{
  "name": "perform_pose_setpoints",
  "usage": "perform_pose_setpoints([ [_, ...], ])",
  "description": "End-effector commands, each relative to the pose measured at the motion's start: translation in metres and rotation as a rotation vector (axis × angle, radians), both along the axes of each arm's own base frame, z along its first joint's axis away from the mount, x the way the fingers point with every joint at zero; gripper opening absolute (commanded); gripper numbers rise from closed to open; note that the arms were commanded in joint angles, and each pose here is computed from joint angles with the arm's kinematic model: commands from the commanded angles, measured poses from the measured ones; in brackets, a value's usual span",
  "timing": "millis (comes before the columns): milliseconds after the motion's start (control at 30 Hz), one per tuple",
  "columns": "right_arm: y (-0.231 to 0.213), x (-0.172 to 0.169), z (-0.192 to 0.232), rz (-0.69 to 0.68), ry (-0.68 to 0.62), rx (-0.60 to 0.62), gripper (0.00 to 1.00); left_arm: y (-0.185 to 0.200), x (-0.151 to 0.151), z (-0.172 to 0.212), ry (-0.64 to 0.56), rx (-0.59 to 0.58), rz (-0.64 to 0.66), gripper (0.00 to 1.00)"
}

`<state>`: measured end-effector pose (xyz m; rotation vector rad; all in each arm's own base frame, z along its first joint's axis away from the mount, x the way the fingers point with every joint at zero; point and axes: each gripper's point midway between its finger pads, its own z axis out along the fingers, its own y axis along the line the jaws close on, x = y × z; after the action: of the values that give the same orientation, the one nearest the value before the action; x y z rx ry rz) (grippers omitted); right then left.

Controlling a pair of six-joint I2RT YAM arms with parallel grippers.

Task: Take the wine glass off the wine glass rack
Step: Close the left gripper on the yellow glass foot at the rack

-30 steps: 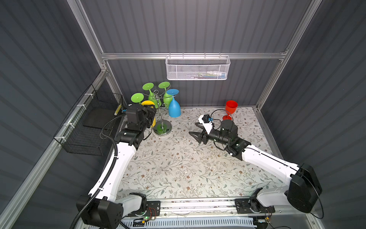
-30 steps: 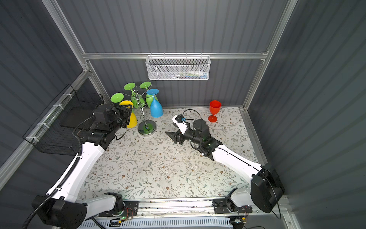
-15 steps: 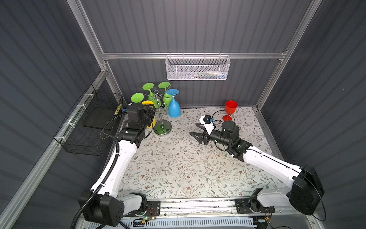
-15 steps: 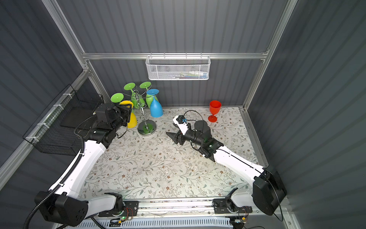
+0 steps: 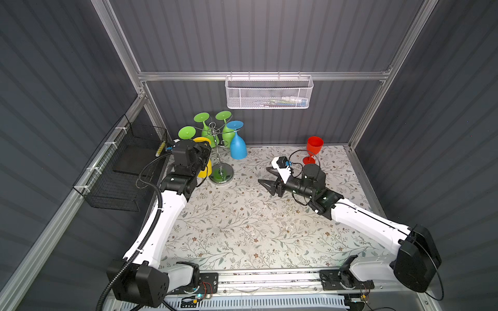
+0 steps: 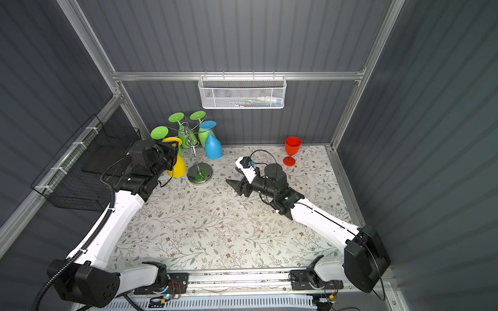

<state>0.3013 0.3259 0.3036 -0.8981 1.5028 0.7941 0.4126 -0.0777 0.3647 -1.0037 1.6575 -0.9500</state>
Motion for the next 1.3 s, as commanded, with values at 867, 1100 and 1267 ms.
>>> perform_pose_setpoints([
  [867,0.002,-0.001,0.006,0.006,-0.018,0.019,0.68,0.009,-0.011,0.022,-0.055,0.021,0.022,0.08],
  [1100,0.001,-0.001,0.006,0.005,-0.016,0.018,0.68,0.010,-0.014,0.021,-0.047,0.030,0.023,0.10],
  [1267,0.002,-0.001,0.005,0.007,-0.016,0.018,0.68,0.008,-0.017,0.018,-0.027,0.044,0.004,0.28],
])
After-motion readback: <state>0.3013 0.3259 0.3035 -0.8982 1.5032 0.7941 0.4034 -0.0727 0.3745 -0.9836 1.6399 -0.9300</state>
